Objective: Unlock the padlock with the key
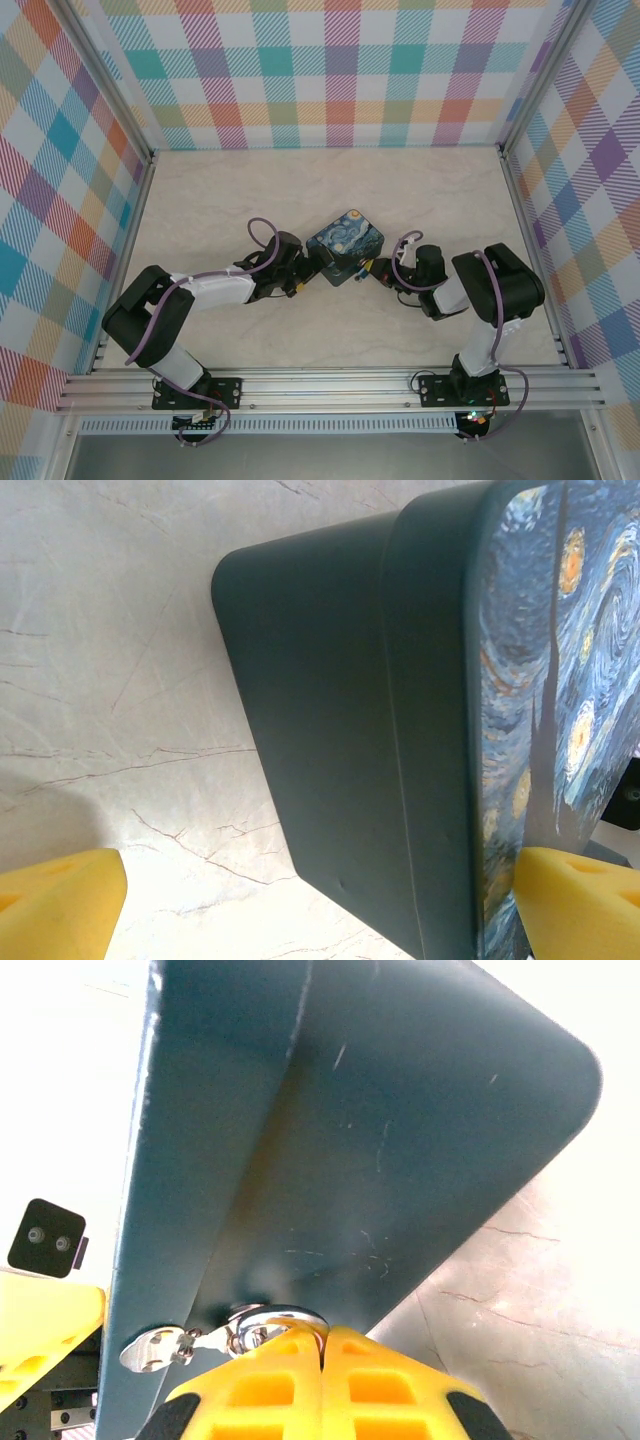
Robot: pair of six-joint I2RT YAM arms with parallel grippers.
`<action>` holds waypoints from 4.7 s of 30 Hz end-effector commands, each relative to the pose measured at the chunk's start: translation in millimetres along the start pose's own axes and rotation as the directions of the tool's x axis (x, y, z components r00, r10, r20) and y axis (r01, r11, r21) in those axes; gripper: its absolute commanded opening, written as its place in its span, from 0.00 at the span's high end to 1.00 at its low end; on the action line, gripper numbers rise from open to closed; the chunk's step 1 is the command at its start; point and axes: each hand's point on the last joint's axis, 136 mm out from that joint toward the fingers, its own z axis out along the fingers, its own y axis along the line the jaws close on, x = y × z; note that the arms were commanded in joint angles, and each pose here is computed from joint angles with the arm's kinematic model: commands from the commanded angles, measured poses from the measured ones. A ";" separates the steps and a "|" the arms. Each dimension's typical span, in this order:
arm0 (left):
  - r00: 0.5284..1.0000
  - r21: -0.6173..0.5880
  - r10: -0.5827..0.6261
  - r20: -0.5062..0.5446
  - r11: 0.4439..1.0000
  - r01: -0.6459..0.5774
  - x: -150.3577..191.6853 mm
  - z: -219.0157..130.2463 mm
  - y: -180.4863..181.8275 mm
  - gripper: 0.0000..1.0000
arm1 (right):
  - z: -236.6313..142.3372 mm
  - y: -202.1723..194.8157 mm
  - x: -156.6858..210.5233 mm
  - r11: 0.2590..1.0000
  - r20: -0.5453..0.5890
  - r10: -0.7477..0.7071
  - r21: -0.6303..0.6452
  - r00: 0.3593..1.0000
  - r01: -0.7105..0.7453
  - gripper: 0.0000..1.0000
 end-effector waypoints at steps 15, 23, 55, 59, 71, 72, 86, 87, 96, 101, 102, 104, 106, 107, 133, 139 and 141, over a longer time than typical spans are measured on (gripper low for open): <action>1.000 -0.128 0.002 -0.014 0.992 -0.003 4.4 0.2 36.2 0.02 | -22.6 11.3 -23.6 0.998 0.070 -0.041 0.045 0.997 0.038 1.00; 1.000 -0.142 -0.003 0.016 0.990 0.005 -15.6 -8.7 41.1 0.02 | -45.2 16.5 -19.4 0.981 0.018 -0.129 0.148 0.992 0.125 1.00; 0.990 -0.093 0.094 0.109 0.992 -0.084 -119.0 -42.9 0.8 0.00 | -73.2 28.5 72.7 0.909 -0.460 0.012 0.375 0.888 0.182 1.00; 0.973 -0.080 0.122 0.195 0.991 -0.108 -121.4 -77.1 -5.0 0.00 | -65.3 21.2 73.1 0.893 -0.483 0.021 0.402 0.875 0.201 1.00; 0.927 -0.099 0.144 0.347 0.988 -0.116 -109.9 -154.6 8.4 0.00 | -43.1 -0.2 69.0 0.868 -0.503 0.072 0.456 0.861 0.194 0.96; 0.925 -0.101 0.144 0.352 0.988 -0.115 -109.3 -158.0 9.1 0.00 | -41.7 -1.6 69.1 0.868 -0.506 0.078 0.459 0.859 0.191 0.96; 0.897 -0.150 0.199 0.396 0.977 -0.151 -107.2 -195.5 10.6 0.00 | -52.7 18.0 52.6 0.851 -0.503 -0.009 0.449 0.864 0.271 0.71; 0.892 -0.161 0.209 0.400 0.975 -0.156 -108.5 -199.4 9.9 0.00 | -55.6 21.0 48.9 0.847 -0.491 -0.028 0.451 0.870 0.282 0.70; 0.780 -0.260 0.319 0.538 0.943 -0.207 -127.9 -240.4 13.2 0.00 | -101.6 62.6 -23.5 0.798 -0.200 -0.353 0.445 0.914 0.406 0.47; 0.620 -0.400 0.449 0.643 0.888 -0.227 -148.5 -263.9 33.2 0.00 | -130.6 59.6 -66.3 0.783 -0.016 -0.440 0.483 0.898 0.393 0.30; 0.589 -0.442 0.485 0.646 0.867 -0.229 -152.0 -266.6 38.5 0.00 | -137.2 55.4 -73.7 0.773 0.005 -0.448 0.504 0.894 0.385 0.27; 0.534 -0.517 0.543 0.648 0.828 -0.216 -159.5 -272.3 46.9 0.00 | -152.0 47.2 -88.4 0.750 0.045 -0.458 0.555 0.888 0.359 0.21; 0.496 -0.578 0.608 0.620 0.782 -0.236 -163.2 -267.7 54.4 0.00 | -166.1 40.1 -101.7 0.731 0.088 -0.472 0.594 0.877 0.334 0.12; 0.472 -0.596 0.637 0.609 0.761 -0.258 -164.6 -262.9 55.9 0.00 | -172.4 34.8 -107.0 0.717 0.106 -0.485 0.616 0.868 0.325 0.08; 0.451 -0.586 0.703 0.550 0.709 -0.392 -177.2 -170.2 123.2 0.00 | -143.1 -18.1 -154.3 0.574 0.271 -0.785 0.657 0.557 0.489 0.00; 0.420 -0.568 0.750 0.512 0.662 -0.489 -183.9 -151.9 111.0 0.00 | -132.1 -40.2 -154.1 0.572 0.282 -0.789 0.663 0.547 0.484 0.00; 0.403 -0.563 0.762 0.507 0.647 -0.515 -187.4 -146.0 107.1 0.00 | -133.2 -48.7 -164.1 0.577 0.257 -0.758 0.694 0.600 0.431 0.00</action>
